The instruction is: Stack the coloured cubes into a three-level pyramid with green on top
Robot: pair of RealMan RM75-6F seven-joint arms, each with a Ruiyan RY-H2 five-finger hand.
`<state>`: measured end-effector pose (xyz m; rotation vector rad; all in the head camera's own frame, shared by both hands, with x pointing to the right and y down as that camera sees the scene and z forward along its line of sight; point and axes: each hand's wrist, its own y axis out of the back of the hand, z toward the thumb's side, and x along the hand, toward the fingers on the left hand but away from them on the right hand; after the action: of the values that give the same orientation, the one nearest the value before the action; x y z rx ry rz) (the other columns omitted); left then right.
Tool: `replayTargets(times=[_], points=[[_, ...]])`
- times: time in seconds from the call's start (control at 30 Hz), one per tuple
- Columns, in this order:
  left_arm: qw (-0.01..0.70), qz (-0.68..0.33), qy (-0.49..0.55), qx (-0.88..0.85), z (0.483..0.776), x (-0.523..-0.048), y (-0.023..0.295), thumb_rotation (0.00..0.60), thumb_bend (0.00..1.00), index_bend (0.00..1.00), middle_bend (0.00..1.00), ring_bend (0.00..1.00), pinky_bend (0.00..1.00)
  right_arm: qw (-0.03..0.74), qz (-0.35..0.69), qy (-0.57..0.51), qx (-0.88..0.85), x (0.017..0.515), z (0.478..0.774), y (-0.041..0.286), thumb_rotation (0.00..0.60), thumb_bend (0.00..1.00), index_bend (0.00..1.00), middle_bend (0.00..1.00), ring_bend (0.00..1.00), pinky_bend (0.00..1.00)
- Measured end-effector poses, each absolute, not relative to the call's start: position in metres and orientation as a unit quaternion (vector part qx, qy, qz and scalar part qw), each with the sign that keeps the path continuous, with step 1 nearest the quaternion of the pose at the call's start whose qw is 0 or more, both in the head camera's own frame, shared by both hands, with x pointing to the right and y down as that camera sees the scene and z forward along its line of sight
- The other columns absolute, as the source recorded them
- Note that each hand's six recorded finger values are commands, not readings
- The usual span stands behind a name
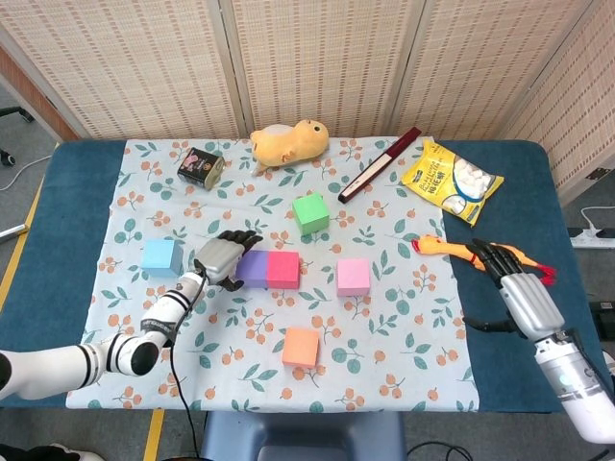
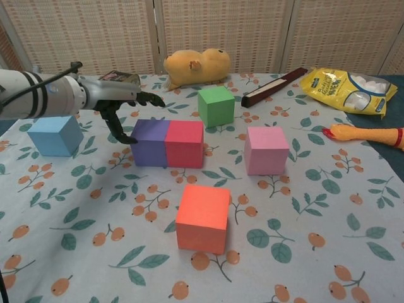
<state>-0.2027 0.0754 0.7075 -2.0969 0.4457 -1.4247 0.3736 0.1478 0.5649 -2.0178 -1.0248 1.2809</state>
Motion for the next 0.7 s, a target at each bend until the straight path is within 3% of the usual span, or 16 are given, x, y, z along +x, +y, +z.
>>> replayTargets(times=[0.3,0.7], points=[[0.279,-0.508,0.275,-0.767,0.651,-0.273,0.069,0.600,0.33,0.03,0.00,0.00,0.06,0.245,0.477,-0.316,-0.783,0.332,0.613,0.118,0.600,0.00,0.00,0.12,0.00,0.06],[0.293,-0.477,0.291,-0.776,0.619,-0.304,0.101,0.600,0.33,0.08,0.00,0.00,0.06,0.230,0.474,-0.243,-0.815,0.240,0.698,0.080,0.600,0.00,0.00,0.14,0.00,0.07]])
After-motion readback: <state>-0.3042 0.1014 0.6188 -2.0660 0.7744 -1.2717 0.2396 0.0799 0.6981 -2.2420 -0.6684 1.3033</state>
